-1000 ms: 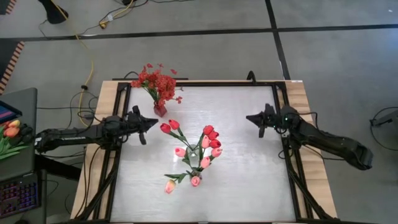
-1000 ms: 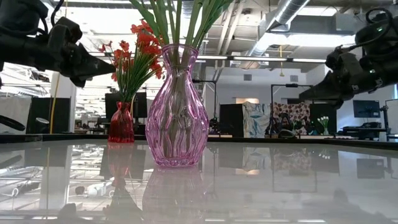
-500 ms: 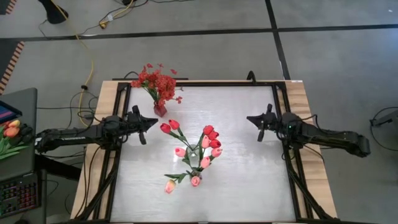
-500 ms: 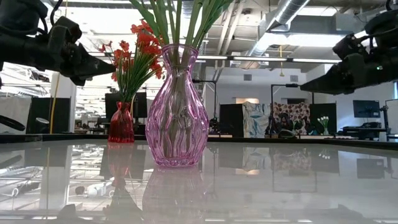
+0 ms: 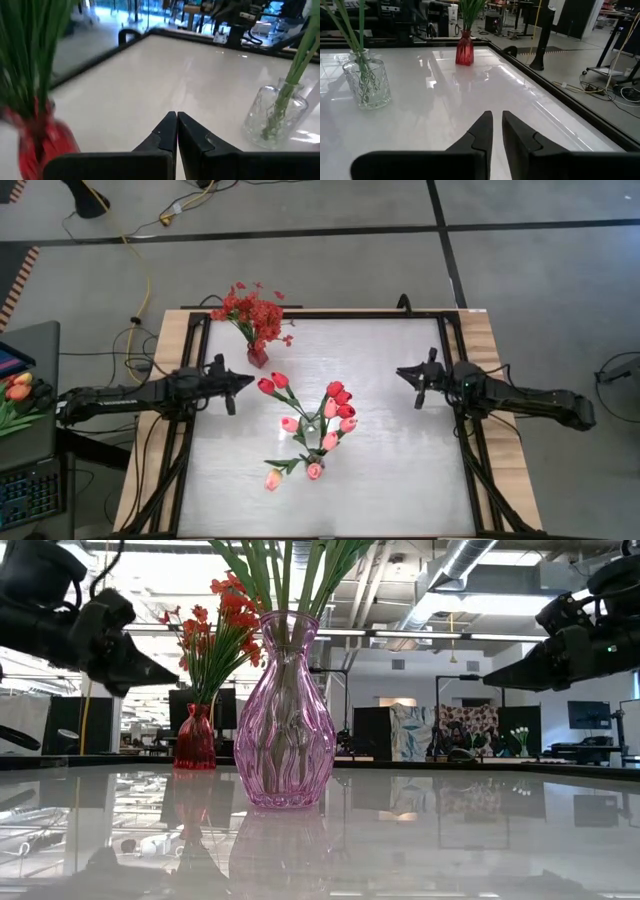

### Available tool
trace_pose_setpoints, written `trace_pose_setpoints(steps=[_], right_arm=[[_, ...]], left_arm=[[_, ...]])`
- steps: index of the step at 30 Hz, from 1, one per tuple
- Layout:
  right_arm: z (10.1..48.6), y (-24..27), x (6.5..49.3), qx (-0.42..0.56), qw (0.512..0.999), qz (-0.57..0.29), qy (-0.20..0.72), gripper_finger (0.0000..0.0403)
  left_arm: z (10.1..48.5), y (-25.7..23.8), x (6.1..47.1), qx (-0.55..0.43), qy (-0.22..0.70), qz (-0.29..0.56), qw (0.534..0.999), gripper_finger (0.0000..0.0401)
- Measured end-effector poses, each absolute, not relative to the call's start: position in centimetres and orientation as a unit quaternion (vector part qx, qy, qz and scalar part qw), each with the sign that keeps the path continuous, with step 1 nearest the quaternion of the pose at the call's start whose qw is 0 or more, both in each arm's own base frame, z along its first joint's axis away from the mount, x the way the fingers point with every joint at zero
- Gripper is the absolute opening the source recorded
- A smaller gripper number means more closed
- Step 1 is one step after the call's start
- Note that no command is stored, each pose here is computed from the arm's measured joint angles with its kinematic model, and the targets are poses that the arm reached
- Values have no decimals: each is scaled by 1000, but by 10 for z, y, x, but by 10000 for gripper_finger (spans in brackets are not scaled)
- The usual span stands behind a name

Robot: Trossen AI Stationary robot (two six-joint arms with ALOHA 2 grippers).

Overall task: Sort flowers into vase by color
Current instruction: Return to Home Position

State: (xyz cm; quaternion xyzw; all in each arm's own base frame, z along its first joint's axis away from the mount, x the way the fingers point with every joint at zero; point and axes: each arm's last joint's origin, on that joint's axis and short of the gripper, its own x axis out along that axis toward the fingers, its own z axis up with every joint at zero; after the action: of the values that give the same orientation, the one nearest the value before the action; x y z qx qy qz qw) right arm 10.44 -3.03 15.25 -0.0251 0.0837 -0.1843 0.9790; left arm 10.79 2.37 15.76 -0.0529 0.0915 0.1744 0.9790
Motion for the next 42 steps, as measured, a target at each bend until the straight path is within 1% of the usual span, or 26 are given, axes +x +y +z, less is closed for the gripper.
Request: trace_pose_setpoints(steps=[3,5,13,42], right_arm=[[153,-30,104,-25,979,-184,84,71],[153,-30,104,-25,979,-184,84,71],[152,-30,104,-25,979,-184,84,71],[152,-30,104,-25,979,-184,85,72]], left_arm=[[153,23,107,-105,106,178,973,0],[153,23,107,-121,105,179,971,0],[153,23,107,-109,108,178,972,0],[153,23,107,-112,107,179,972,0]])
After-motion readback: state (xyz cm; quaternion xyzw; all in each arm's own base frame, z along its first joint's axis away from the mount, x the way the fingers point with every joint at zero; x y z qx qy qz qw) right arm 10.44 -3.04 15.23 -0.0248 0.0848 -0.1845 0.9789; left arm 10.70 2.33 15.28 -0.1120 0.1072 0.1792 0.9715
